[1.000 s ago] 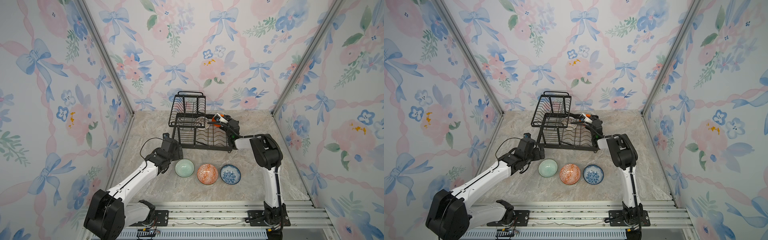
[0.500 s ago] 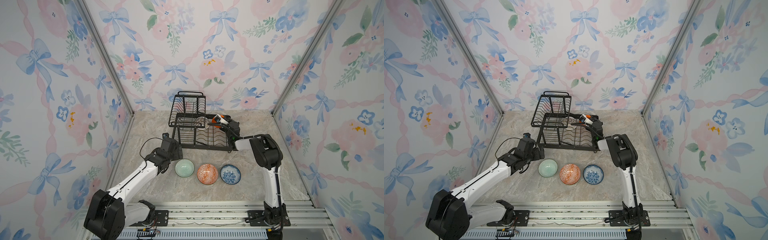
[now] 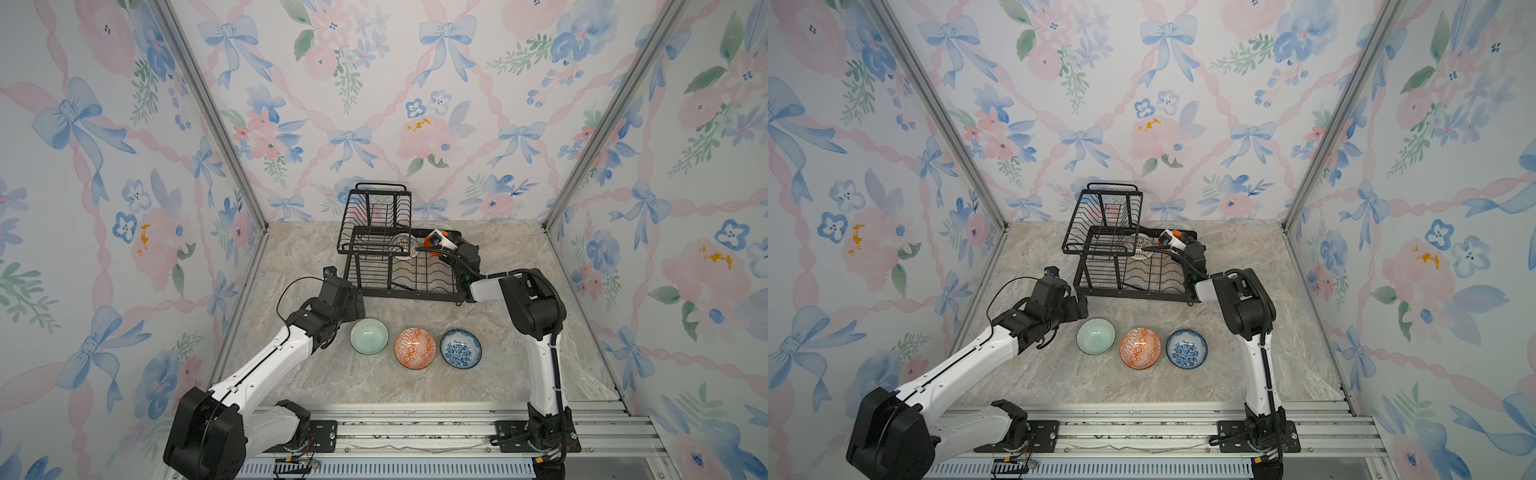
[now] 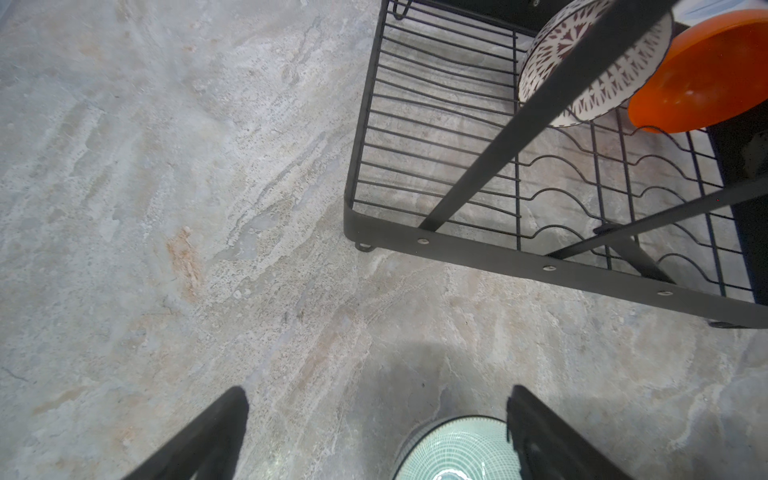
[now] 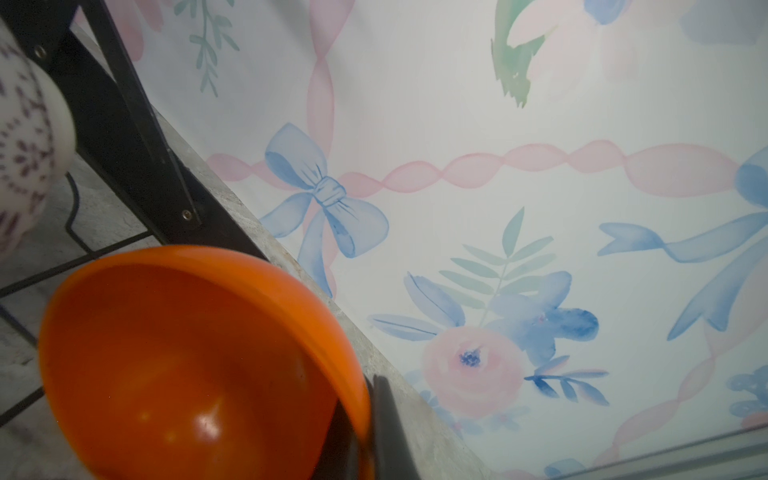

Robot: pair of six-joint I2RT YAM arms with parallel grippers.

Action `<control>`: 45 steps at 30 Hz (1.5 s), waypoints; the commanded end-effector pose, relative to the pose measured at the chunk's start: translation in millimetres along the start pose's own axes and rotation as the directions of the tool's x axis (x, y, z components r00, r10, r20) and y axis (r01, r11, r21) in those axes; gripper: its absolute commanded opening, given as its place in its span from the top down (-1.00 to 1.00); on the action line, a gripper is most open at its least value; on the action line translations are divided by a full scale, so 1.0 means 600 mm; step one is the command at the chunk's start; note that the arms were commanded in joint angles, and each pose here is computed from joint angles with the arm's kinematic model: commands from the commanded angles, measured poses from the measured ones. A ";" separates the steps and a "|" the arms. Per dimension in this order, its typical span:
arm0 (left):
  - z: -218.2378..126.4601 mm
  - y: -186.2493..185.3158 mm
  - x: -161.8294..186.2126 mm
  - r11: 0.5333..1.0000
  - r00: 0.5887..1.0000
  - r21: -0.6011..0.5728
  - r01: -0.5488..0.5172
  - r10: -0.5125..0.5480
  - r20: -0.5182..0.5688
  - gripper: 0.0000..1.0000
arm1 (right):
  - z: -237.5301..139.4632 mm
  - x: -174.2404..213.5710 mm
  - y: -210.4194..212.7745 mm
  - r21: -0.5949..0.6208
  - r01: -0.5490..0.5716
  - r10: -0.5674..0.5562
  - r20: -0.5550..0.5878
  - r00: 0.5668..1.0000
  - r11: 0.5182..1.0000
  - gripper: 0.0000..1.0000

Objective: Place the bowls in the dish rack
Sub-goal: 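Lower the orange bowl into the rack slots with the right gripper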

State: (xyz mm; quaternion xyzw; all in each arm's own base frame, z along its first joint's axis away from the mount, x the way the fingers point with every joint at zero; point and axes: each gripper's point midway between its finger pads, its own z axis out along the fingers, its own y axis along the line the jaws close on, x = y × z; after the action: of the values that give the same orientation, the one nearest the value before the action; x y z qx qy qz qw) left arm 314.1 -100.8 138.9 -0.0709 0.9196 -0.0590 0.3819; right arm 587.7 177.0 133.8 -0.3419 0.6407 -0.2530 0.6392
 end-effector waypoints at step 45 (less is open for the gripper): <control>0.007 0.011 0.036 1.000 0.999 0.004 0.003 -0.003 -0.049 -0.96 | -0.026 -0.021 -0.026 0.008 -0.032 0.032 0.002 0.999 0.999 0.75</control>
State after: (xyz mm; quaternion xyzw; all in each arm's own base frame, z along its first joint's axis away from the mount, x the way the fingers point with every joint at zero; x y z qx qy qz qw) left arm 304.9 -100.1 122.2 -0.0651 0.9282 -0.0581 0.3616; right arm 575.9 177.5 127.6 -0.3485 0.6531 -0.2499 0.6241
